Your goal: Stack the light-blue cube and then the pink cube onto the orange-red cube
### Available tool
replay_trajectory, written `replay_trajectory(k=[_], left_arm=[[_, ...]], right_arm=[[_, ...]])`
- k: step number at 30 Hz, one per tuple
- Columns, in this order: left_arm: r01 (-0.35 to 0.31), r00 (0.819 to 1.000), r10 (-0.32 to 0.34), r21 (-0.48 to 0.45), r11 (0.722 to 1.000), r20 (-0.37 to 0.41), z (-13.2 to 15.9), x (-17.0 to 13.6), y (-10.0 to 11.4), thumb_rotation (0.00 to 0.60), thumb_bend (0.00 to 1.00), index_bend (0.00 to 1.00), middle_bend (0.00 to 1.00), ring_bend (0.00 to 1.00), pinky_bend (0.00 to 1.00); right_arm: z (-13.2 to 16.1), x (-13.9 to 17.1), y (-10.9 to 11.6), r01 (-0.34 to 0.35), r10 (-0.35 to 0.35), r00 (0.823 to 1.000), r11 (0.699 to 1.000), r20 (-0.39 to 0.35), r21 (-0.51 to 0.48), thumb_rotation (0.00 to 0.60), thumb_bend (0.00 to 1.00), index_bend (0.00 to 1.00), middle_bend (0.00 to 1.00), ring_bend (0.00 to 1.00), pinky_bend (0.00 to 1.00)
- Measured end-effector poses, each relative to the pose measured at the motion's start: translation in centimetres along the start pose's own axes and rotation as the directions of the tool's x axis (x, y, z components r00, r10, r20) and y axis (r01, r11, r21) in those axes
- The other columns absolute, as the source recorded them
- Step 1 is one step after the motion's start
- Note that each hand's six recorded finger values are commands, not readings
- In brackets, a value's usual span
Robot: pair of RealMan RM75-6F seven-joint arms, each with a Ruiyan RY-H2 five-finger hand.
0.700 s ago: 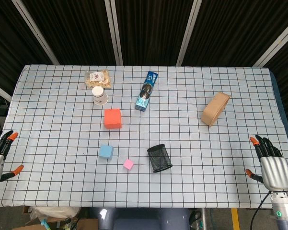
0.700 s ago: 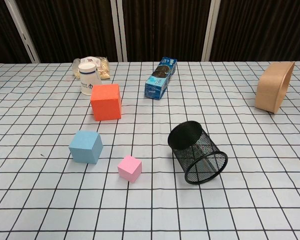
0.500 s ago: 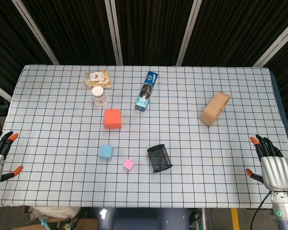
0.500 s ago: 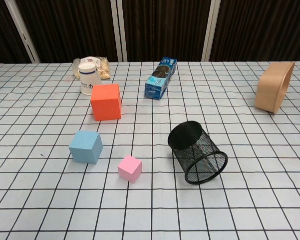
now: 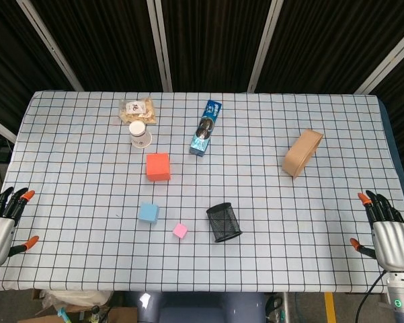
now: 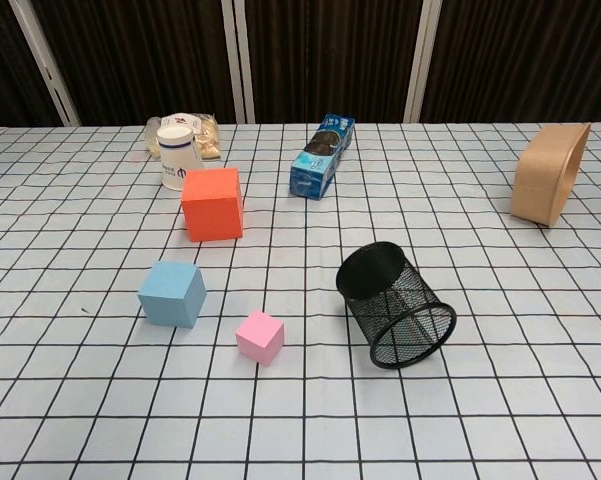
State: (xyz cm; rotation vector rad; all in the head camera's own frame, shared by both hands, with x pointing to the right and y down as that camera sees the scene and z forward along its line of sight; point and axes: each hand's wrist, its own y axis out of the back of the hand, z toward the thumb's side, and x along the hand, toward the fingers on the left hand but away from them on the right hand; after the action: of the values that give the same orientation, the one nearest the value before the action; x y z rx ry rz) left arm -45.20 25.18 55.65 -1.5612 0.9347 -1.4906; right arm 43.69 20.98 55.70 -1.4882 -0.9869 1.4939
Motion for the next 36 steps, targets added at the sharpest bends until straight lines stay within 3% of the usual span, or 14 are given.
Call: replay_trajectory(k=[7,10,13,16,22,29,36], left_arm=[[0.008,1.0,-0.007,-0.016,1.0,0.022,0.6,-0.4,0.1,0.6,0.12,0.1,0.09,0.0,0.12],[0.003,0.999,-0.002,-0.015,1.0,0.038,0.7,-0.1,0.0,0.6,0.12,0.12,0.15,0.01,0.12],[0.004,0.998,-0.002,-0.034,0.999,0.058,1.2,0.3,-0.4,0.6,0.12,0.16,0.3,0.13,0.23],[0.052,0.994,-0.043,-0.087,0.995,0.1,2.3,1.1,-1.1,0.6,0.12,0.22,0.5,0.34,0.44],[0.171,0.961,-0.122,-0.183,0.968,0.248,7.4,4.5,-1.3,0.6,0.12,0.24,0.7,0.53,0.57],[0.268,0.923,-0.217,-0.125,0.955,0.318,12.8,6.5,-1.6,0.6,0.12,0.24,0.84,0.67,0.68],[0.283,0.919,-0.272,0.003,0.959,0.287,15.9,7.9,-2.6,0.6,0.12,0.23,0.86,0.7,0.71]], right_arm=[[0.0,-0.2,-0.2,-0.01,0.01,1.0,1.0,-0.001,0.001,0.6,0.14,0.11,0.11,0.1,0.28],[0.0,-0.2,-0.4,-0.015,0.015,1.0,1.0,0.0,0.001,0.6,0.14,0.11,0.11,0.1,0.28],[0.0,-0.2,-0.6,-0.027,0.027,1.0,1.0,0.002,-0.008,0.6,0.14,0.11,0.11,0.1,0.3],[-0.2,-0.4,-1.0,-0.045,0.045,0.999,0.999,0.009,-0.006,0.6,0.14,0.11,0.11,0.1,0.3],[-0.1,-0.7,-1.5,-0.068,0.068,0.998,0.998,-0.002,-0.014,0.6,0.14,0.11,0.11,0.1,0.31],[-0.2,-0.7,-1.7,-0.08,0.08,0.997,0.997,-0.004,-0.025,0.6,0.14,0.11,0.11,0.11,0.31],[-0.4,-0.7,-1.5,-0.082,0.082,0.997,0.996,-0.006,-0.041,0.6,0.14,0.11,0.11,0.12,0.32]])
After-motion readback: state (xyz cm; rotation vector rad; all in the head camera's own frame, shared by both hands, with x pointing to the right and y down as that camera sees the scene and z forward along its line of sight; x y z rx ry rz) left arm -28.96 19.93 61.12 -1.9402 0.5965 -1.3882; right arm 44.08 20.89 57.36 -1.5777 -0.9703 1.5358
